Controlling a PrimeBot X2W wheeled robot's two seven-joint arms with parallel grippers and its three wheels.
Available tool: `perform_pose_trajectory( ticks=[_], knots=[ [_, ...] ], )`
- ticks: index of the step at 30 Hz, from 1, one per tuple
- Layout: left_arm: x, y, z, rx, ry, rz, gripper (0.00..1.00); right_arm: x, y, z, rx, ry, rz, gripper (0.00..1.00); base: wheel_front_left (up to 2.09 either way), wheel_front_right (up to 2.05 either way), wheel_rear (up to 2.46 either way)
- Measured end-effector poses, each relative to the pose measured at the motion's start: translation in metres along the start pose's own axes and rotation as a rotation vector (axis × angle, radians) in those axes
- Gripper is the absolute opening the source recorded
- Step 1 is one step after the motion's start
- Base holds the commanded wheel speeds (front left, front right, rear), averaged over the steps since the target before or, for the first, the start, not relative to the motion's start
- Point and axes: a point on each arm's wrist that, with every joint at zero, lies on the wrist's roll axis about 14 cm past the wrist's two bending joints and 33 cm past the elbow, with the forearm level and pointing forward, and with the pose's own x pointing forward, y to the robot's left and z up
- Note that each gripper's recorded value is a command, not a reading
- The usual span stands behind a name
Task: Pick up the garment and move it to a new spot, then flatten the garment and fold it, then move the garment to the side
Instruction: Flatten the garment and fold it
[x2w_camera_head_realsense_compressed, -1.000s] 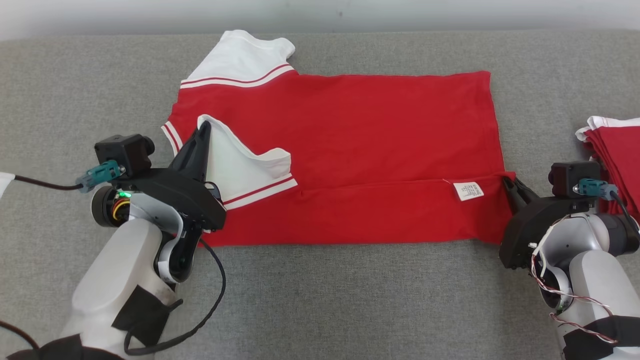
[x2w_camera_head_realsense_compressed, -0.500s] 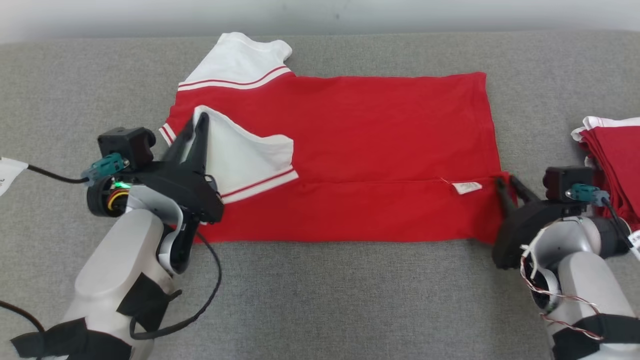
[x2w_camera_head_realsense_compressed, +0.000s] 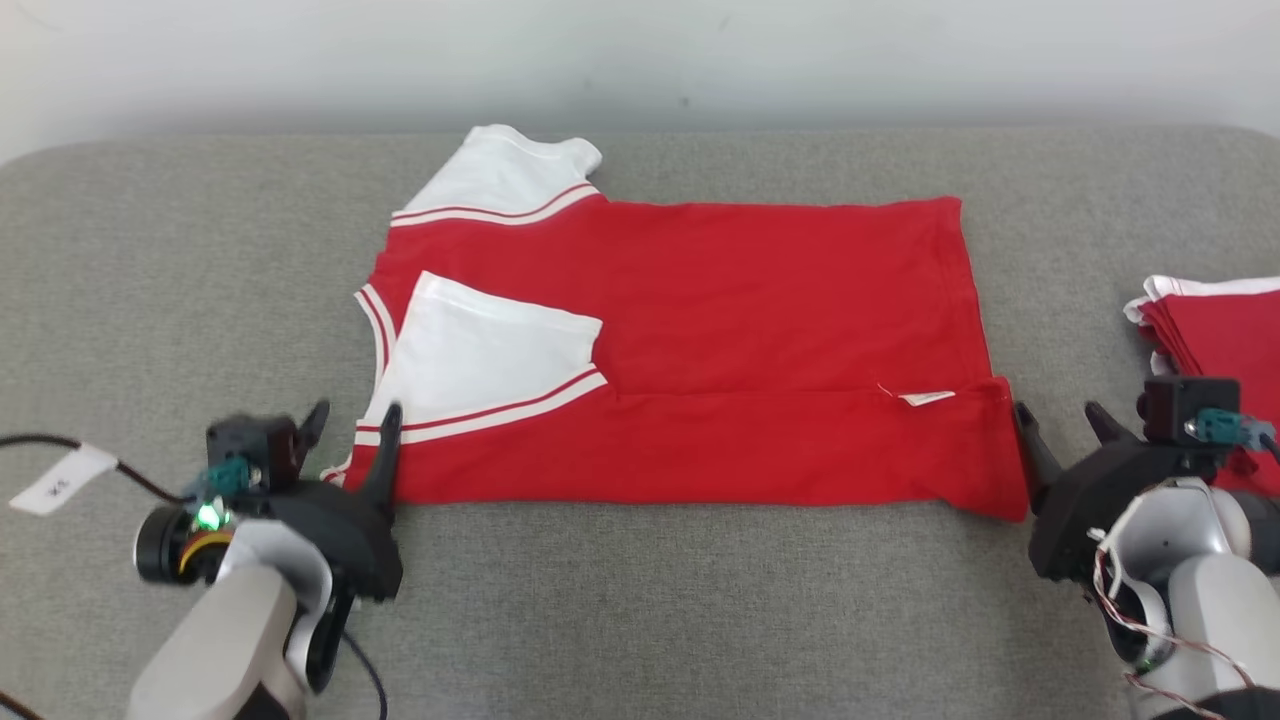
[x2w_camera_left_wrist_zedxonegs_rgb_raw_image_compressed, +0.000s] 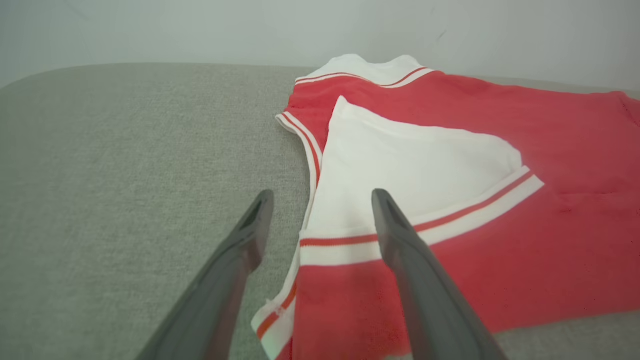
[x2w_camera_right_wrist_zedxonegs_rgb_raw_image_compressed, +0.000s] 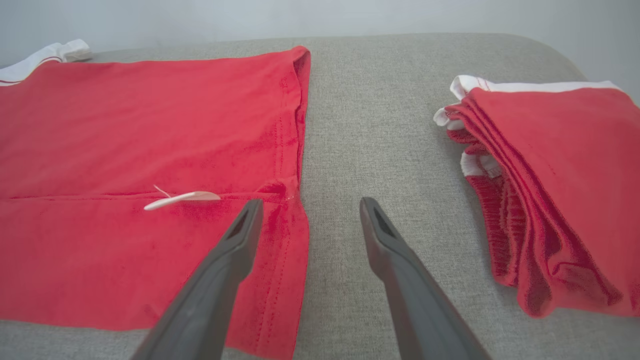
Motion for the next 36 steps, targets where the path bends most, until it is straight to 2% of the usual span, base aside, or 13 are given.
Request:
perform_pose_trajectory(
  ticks=[7,20,21,22,23,30,36],
  knots=[
    [-0.026,0.018,-0.026,-0.005,0.078,0.082,1.00,-0.024,0.002,-0.006,0.018,0.045,-0.019,1.00,0.00,0.00,0.00],
    [-0.019,0.019,-0.056,-0.044,0.191,0.131,1.00,-0.027,0.002,-0.024,0.023,0.128,-0.051,1.00,0.00,0.00,0.00],
    [-0.018,0.020,-0.059,-0.057,0.203,0.142,0.65,-0.027,-0.001,-0.026,0.023,0.136,-0.063,1.00,0.00,0.00,0.00],
    [-0.018,0.021,-0.060,-0.065,0.207,0.150,0.12,-0.027,-0.005,-0.027,0.018,0.141,-0.076,1.00,0.00,0.00,0.00],
    [-0.017,0.021,-0.061,-0.067,0.209,0.154,0.00,-0.027,-0.008,-0.029,0.016,0.145,-0.086,1.00,0.00,0.00,0.00],
    [-0.016,0.016,-0.065,-0.096,0.202,0.153,0.00,-0.024,-0.010,-0.042,0.026,0.174,-0.096,1.00,0.00,0.00,0.00],
    [-0.017,0.013,-0.069,-0.115,0.190,0.146,0.00,-0.013,0.005,-0.057,0.053,0.205,-0.048,1.00,0.00,0.00,0.00]
  ],
)
